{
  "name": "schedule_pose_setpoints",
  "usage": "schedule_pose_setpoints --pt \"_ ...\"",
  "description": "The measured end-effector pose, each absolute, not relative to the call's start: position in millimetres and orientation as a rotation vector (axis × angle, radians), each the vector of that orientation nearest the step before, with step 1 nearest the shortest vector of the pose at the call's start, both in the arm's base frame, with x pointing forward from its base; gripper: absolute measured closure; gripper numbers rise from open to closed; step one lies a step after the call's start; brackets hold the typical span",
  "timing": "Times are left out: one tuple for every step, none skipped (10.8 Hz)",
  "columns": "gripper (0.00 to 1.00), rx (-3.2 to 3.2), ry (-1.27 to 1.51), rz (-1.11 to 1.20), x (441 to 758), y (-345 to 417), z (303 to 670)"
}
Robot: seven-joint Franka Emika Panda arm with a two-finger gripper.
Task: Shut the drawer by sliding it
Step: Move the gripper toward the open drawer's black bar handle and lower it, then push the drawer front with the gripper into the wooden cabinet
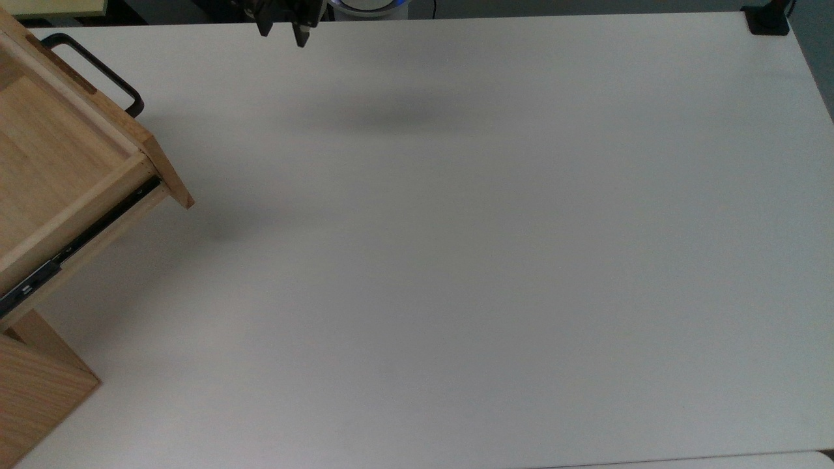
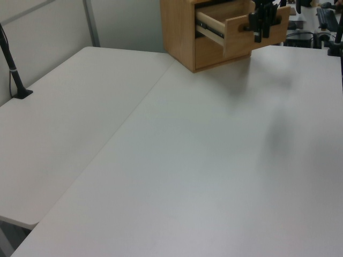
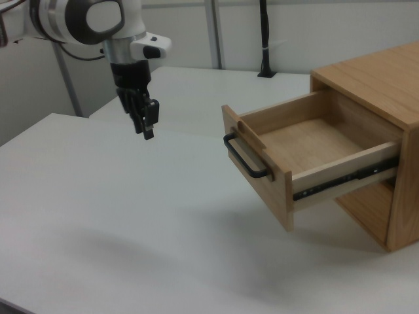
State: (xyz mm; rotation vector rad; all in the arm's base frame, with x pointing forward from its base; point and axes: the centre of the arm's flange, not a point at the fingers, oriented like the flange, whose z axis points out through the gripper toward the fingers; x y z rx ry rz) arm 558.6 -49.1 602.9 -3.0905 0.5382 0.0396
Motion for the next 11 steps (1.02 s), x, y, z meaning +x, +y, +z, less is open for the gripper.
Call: schedule_pose_setpoints --pt "0.61 -3.063 0.676 0.019 560.2 -59.6 602.5" --pt "0.67 -3.041 0.771 0.011 560.0 -71.9 601.6" --pt "0.68 -3.024 0.834 -0.007 560.2 -85.5 601.3" --pt "0.68 -3.007 0.885 -0.045 561.6 -101.3 601.6" --pt "0.72 -2.995 0.926 -0.079 563.9 -117.2 599.5" --pt "0.73 -2.985 0.965 -0.113 569.4 -132.6 592.8" --pt "0.74 -2.978 0.999 -0.152 577.2 -146.6 583.1" --pt "0.79 -2.978 1.023 -0.188 585.9 -162.6 569.9" --pt "0.8 -2.986 1.033 -0.207 593.1 -175.9 555.9" --pt "0.84 -2.991 1.047 -0.236 600.7 -187.2 542.9" --pt "0.85 -2.989 1.067 -0.287 606.9 -197.4 535.3"
